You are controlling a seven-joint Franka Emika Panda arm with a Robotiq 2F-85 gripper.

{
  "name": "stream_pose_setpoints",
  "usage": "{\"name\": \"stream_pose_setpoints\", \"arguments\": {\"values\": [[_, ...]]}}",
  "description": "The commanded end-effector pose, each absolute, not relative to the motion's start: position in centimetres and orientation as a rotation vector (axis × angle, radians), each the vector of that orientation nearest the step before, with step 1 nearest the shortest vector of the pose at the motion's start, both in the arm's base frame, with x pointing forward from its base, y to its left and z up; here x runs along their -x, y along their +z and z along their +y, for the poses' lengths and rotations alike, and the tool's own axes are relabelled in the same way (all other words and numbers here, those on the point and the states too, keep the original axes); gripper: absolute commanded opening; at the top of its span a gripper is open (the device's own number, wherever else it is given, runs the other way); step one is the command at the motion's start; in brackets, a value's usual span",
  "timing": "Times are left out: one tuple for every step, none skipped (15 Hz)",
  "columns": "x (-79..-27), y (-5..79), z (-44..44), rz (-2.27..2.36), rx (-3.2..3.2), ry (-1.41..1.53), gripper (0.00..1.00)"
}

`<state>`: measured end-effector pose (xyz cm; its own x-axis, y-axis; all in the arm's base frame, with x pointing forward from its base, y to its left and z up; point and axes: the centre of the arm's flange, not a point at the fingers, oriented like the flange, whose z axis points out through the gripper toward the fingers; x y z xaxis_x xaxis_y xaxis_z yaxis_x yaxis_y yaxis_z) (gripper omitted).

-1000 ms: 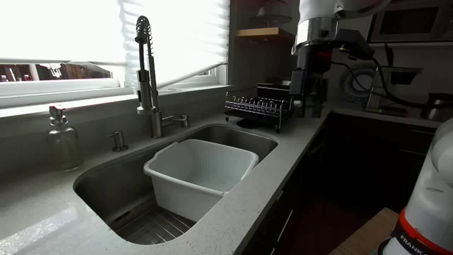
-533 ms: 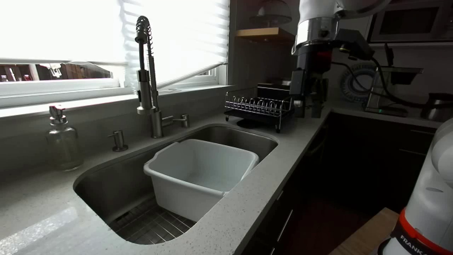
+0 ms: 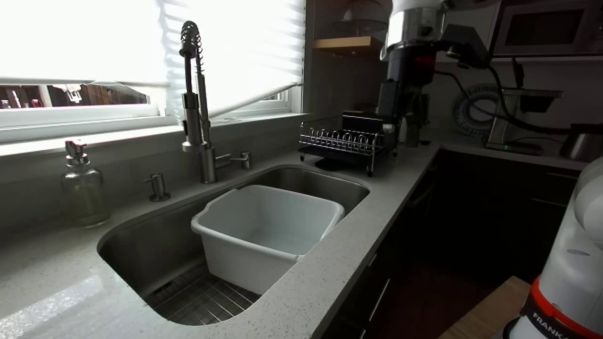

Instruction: Push the faucet to the right

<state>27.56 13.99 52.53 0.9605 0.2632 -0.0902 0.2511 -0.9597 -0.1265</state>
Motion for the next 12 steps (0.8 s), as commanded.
{"name": "stream_pose_setpoints", "arguments": {"values": [[-27.7,58.2,22.1,-0.422,3.043,0.121,1.00],[-27.6,59.6,24.2,-0.406,3.078,0.059,1.00],[-27.6,60.7,26.5,-0.348,3.106,0.008,1.00],[-27.5,61.7,28.1,-0.303,3.112,-0.042,1.00],[-27.8,62.3,29.9,-0.228,3.121,-0.087,1.00],[-27.9,63.0,31.3,-0.191,3.117,-0.115,1.00],[-28.5,63.4,32.7,-0.168,3.106,-0.193,1.00],[-29.2,63.8,33.9,-0.179,3.078,-0.251,1.00],[-30.3,64.1,35.0,-0.162,3.058,-0.324,1.00],[-31.3,64.4,35.8,-0.144,3.039,-0.434,1.00],[-32.9,64.2,36.6,-0.188,2.992,-0.574,1.00],[-33.9,64.2,37.2,-0.250,2.942,-0.640,1.00]]}}
